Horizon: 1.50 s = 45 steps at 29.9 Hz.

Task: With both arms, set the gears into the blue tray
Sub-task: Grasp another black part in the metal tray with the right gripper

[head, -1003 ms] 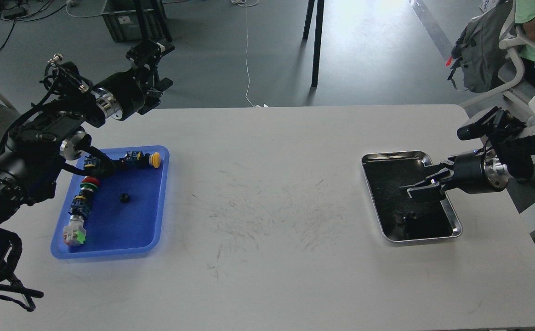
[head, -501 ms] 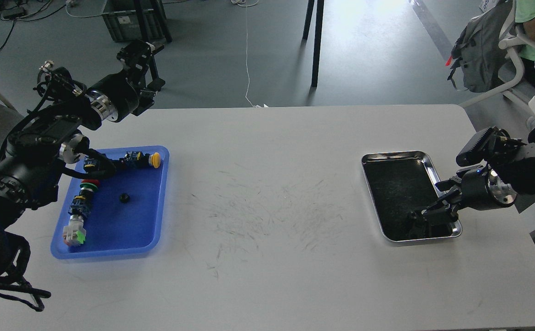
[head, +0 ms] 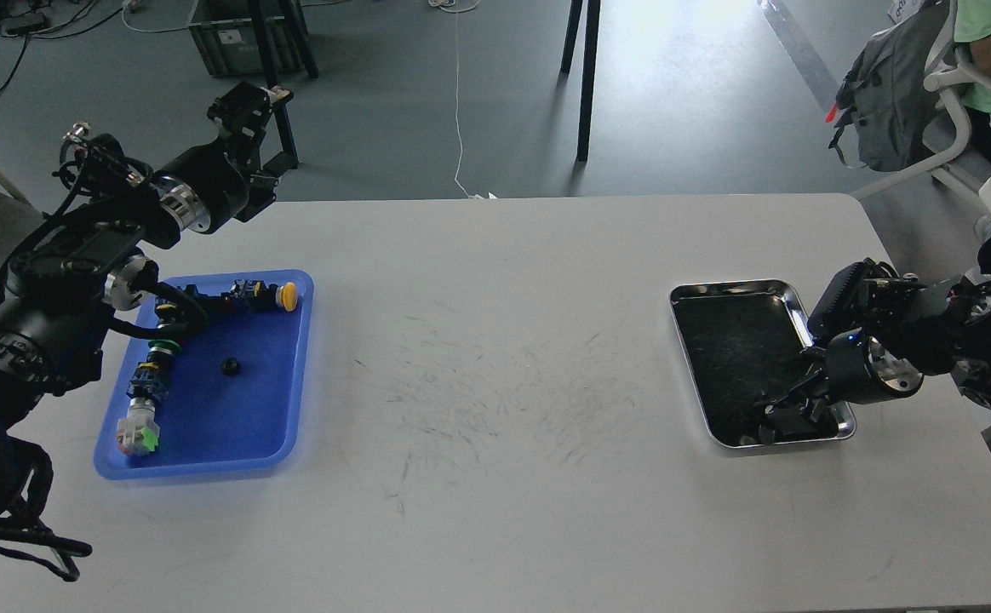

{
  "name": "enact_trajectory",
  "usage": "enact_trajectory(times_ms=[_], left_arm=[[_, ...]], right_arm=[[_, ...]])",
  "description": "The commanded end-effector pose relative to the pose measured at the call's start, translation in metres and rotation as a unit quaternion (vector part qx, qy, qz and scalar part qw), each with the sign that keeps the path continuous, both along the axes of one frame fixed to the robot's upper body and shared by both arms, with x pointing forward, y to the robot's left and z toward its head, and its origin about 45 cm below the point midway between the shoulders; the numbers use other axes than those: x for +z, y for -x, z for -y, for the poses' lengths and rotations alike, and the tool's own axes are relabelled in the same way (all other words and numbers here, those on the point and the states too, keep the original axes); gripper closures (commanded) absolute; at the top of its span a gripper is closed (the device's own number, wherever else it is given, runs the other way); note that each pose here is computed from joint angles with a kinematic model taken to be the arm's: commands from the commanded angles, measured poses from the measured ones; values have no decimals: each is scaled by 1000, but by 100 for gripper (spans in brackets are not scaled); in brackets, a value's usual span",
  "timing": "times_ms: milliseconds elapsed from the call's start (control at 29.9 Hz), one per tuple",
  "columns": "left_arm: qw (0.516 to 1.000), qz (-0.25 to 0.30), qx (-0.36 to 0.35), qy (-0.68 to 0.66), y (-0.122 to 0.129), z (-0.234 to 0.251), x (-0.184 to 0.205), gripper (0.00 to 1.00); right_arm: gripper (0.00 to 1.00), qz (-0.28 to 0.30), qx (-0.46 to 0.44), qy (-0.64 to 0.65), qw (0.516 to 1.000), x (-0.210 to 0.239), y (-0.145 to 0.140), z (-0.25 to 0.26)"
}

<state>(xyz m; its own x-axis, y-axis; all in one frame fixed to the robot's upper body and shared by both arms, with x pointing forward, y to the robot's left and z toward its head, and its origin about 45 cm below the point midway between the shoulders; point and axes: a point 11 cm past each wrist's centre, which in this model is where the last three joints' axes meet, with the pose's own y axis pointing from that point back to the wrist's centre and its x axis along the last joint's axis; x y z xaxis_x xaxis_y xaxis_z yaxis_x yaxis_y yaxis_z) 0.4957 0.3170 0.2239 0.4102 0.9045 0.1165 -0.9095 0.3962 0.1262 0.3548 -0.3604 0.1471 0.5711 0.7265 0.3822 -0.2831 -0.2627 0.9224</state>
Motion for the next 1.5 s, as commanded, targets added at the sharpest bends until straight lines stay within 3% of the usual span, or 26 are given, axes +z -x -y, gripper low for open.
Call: enact_trajectory(times_ms=[0,167,334,869,1103,1303,1370,1471], left_arm=[[1000,-2,1,-2,1,-2,-1,1],[1000,-3,5,-3,2,-6,-3,1],[1000,-3,4,-3,2,-5,-3,1],[1000,-3,4,-3,2,-6,-3,1],[1000,-4,4,-4,3,-6,-4,1],[1000,-4,5,-4,3,-7,-3,1],[1000,-4,6,-5,3,-8,-3,1],[1000,-4,6,-5,3,-8,-3,1]], right_arm=[[27,-9,7,-3,1000,-8,4,-8],[36,-16,4,-1,1000,-17,7,-7],[51,-13,3,0,1000,-15,5,-6],[51,-7,4,0,1000,-11,1,-7],[57,-7,5,0,1000,-10,1,-7],[66,-7,5,0,1000,-10,0,-8],[79,-8,8,-2,1000,-11,1,-10],[86,-8,9,-2,1000,-10,2,-10]])
